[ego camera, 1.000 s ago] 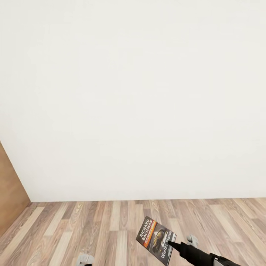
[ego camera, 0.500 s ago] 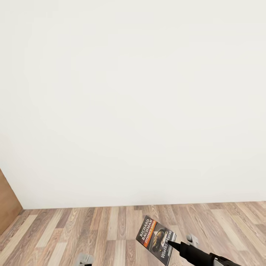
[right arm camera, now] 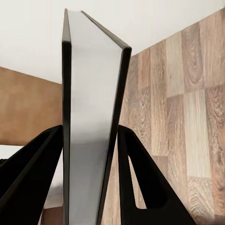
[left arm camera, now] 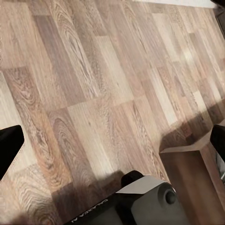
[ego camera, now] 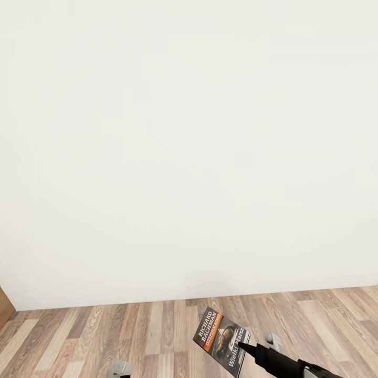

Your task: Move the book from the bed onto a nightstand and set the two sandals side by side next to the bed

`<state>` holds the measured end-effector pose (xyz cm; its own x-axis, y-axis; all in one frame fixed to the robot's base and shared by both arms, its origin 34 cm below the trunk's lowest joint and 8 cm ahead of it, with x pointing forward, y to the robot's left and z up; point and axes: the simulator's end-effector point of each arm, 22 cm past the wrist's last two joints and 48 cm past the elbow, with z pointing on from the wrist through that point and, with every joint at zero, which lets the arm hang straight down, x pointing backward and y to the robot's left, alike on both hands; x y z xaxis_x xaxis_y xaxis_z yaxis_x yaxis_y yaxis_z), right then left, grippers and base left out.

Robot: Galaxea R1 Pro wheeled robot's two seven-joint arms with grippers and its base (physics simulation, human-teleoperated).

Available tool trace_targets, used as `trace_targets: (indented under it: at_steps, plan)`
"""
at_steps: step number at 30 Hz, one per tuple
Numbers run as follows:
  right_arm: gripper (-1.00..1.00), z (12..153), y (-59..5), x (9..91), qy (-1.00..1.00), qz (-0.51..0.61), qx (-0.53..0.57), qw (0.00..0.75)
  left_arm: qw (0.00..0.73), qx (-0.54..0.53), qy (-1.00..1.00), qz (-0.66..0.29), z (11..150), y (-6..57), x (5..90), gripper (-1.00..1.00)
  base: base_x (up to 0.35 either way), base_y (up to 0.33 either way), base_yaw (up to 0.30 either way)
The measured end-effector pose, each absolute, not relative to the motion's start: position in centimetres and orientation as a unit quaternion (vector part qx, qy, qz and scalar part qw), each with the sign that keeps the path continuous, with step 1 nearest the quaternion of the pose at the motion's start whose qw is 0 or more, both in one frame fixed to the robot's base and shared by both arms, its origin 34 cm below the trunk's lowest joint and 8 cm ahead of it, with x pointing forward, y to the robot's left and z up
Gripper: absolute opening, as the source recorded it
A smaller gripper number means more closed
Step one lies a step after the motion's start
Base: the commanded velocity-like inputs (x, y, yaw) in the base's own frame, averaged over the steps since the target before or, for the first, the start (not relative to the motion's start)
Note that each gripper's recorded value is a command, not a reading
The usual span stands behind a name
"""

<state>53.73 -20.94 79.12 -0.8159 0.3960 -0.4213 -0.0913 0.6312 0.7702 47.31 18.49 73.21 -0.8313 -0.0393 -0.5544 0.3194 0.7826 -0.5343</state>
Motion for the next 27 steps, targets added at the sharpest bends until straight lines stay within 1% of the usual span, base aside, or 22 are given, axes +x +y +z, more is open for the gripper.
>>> trace_targets:
  at_steps: [27]
  plan:
    - [-1.0, 79.09, -20.93, 53.68, 0.856, 0.42, 0.088, 0.289, 0.28, 0.078, 0.902, -0.32, 73.21, 18.49, 47.31, 1.0, 0.316, 0.0, 0.0]
